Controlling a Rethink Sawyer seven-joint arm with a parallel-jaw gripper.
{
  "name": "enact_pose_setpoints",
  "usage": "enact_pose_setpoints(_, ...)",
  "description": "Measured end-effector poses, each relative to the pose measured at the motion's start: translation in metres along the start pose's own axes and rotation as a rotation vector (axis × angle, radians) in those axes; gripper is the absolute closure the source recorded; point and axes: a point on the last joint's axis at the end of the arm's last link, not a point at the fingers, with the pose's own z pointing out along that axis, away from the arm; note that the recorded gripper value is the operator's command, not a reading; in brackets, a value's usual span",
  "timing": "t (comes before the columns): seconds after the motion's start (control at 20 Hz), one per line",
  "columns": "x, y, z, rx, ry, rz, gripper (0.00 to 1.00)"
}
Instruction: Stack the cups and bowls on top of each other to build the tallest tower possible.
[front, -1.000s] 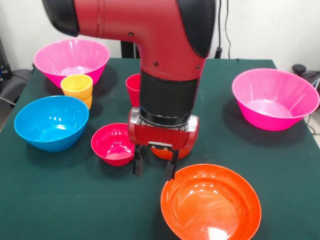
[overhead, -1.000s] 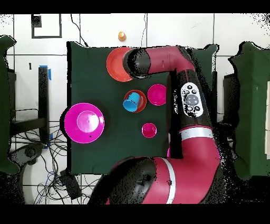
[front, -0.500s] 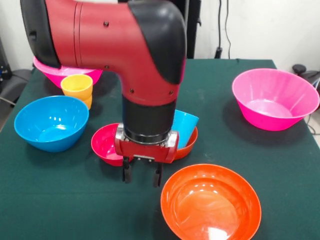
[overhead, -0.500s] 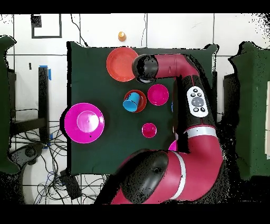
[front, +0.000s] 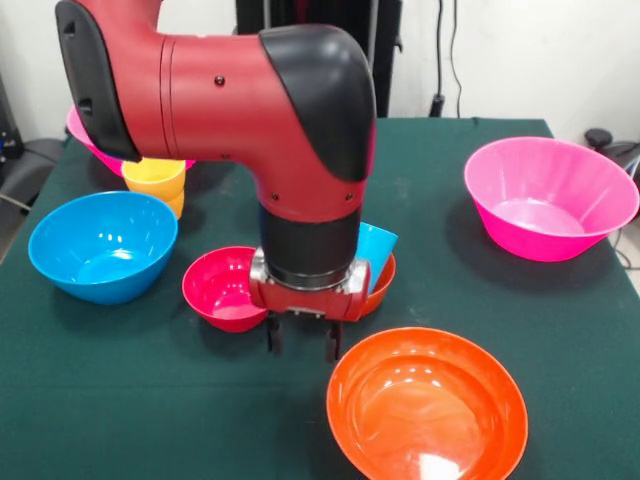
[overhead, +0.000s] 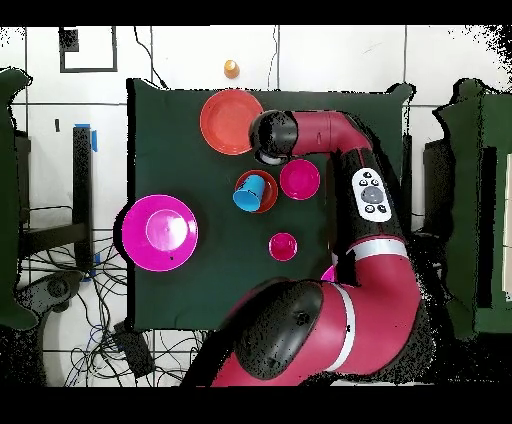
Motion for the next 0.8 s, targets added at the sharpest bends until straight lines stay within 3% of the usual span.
enact_pose_setpoints(0.15, 0.002, 0.003, -0.014, 0.000, 0.035, 0.004, 0.00)
enact_pose_setpoints(0.4, -0.004, 0.006, -0.029, -0.005, 0.038, 0.010, 0.00)
enact_pose_setpoints(0.8, -0.002, 0.009, -0.023, -0.013, 0.043, 0.010, 0.00)
